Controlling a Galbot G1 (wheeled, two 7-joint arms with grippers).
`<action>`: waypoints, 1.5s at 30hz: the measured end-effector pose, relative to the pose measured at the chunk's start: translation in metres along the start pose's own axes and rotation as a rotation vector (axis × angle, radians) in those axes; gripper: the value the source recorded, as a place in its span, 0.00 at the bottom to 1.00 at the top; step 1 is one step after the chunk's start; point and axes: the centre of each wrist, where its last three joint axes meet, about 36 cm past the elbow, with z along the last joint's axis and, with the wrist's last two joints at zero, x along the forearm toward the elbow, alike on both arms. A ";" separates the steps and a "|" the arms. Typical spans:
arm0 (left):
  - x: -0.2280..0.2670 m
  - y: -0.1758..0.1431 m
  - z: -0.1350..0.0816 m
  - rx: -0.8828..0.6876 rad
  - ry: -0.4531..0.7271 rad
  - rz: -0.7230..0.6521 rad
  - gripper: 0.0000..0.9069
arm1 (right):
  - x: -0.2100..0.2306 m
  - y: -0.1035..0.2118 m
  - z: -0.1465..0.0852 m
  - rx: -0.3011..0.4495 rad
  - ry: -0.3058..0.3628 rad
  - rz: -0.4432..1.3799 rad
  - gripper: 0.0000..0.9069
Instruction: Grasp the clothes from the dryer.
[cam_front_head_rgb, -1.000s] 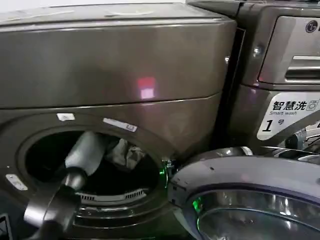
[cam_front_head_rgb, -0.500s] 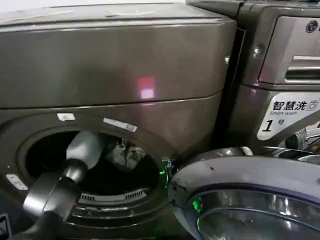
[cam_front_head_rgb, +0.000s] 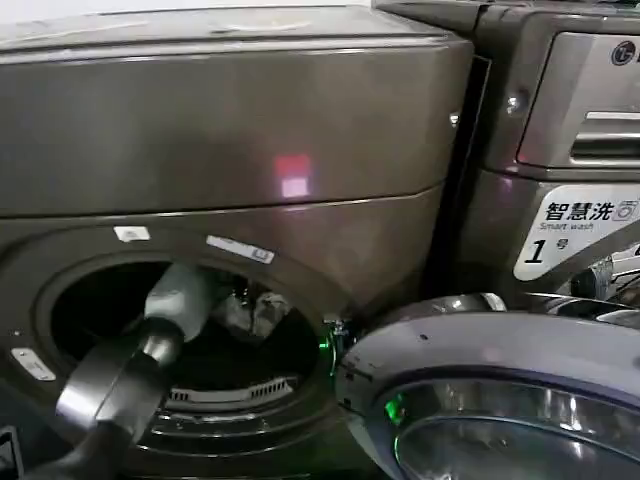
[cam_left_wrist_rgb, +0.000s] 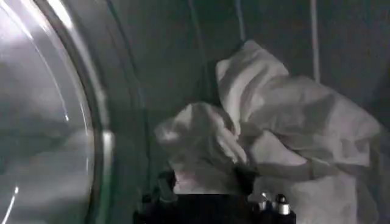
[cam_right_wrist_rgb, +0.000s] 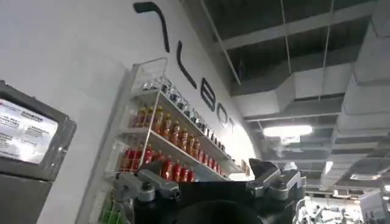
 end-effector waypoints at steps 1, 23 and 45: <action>0.000 0.000 -0.001 -0.001 -0.001 -0.002 0.00 | 0.000 0.000 0.000 0.000 0.000 0.001 1.00; -0.011 -0.053 0.020 0.473 -0.369 -0.276 0.00 | 0.005 0.006 0.008 0.005 0.008 -0.004 1.00; 0.027 -0.154 -0.013 1.129 -0.945 -0.826 0.00 | 0.008 0.010 0.011 -0.002 -0.010 0.002 1.00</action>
